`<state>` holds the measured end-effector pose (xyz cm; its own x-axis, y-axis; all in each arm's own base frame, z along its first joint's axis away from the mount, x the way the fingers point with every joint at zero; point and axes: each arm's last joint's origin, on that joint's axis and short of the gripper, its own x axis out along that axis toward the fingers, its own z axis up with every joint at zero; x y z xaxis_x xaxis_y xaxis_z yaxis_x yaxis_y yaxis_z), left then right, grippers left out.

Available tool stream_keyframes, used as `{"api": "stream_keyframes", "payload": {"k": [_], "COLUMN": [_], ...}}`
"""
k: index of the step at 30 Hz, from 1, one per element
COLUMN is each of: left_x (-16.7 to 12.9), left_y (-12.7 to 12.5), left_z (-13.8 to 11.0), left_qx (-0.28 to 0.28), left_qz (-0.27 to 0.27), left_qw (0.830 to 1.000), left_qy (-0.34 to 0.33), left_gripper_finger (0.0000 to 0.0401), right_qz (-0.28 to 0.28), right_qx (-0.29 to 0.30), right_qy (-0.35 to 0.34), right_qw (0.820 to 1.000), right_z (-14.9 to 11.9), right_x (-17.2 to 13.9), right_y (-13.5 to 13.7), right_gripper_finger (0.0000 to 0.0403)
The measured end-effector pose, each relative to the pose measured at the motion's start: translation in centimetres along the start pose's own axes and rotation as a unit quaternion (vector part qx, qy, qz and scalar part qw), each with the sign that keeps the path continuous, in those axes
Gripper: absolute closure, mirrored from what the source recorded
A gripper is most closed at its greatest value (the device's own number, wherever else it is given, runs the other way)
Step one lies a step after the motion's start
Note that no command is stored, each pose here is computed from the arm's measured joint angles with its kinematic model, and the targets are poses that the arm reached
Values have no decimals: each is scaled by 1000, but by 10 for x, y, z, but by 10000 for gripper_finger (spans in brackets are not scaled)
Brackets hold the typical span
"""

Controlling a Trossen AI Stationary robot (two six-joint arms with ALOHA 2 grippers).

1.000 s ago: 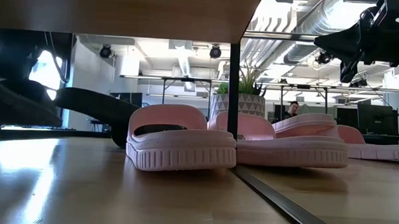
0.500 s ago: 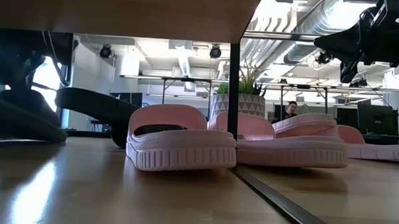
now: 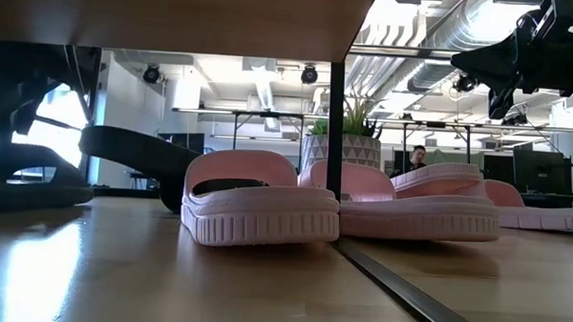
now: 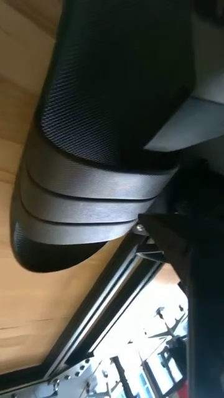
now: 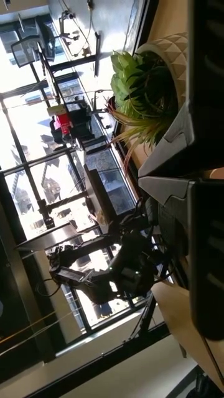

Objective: Pick and place slides into the shelf
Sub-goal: Put the black slide under the shelf

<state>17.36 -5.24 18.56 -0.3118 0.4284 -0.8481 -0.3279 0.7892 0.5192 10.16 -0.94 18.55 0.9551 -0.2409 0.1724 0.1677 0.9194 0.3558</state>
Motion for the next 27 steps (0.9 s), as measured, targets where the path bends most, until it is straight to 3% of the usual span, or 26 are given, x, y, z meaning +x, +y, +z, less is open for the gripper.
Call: {"api": "stream_keyframes", "payload": {"k": [9,11,15,18,22,27], "left_x": [-43,-54,-75,-85,-94,-81], "left_y": [12,17,34,56,105,156], "left_z": [10,11,15,20,16,17], "left_qx": [-17,-33,-88,-166,-284,-358], "left_qz": [-4,1,-38,-70,-120,-143], "left_qw": [999,998,991,977,943,915], "left_qy": [-40,-51,-88,-111,-124,-116], "left_gripper_finger": [203,206,219,235,270,341], "right_qz": [0,0,1,4,12,13], "right_qx": [1,1,2,14,35,59], "right_qy": [0,0,0,2,9,9], "right_qw": [1000,1000,1000,1000,999,998], "right_z": [0,0,0,0,-1,-1], "right_x": [0,0,0,0,0,0], "right_y": [0,0,0,0,1,1], "right_gripper_finger": [402,402,402,402,402,402]}}
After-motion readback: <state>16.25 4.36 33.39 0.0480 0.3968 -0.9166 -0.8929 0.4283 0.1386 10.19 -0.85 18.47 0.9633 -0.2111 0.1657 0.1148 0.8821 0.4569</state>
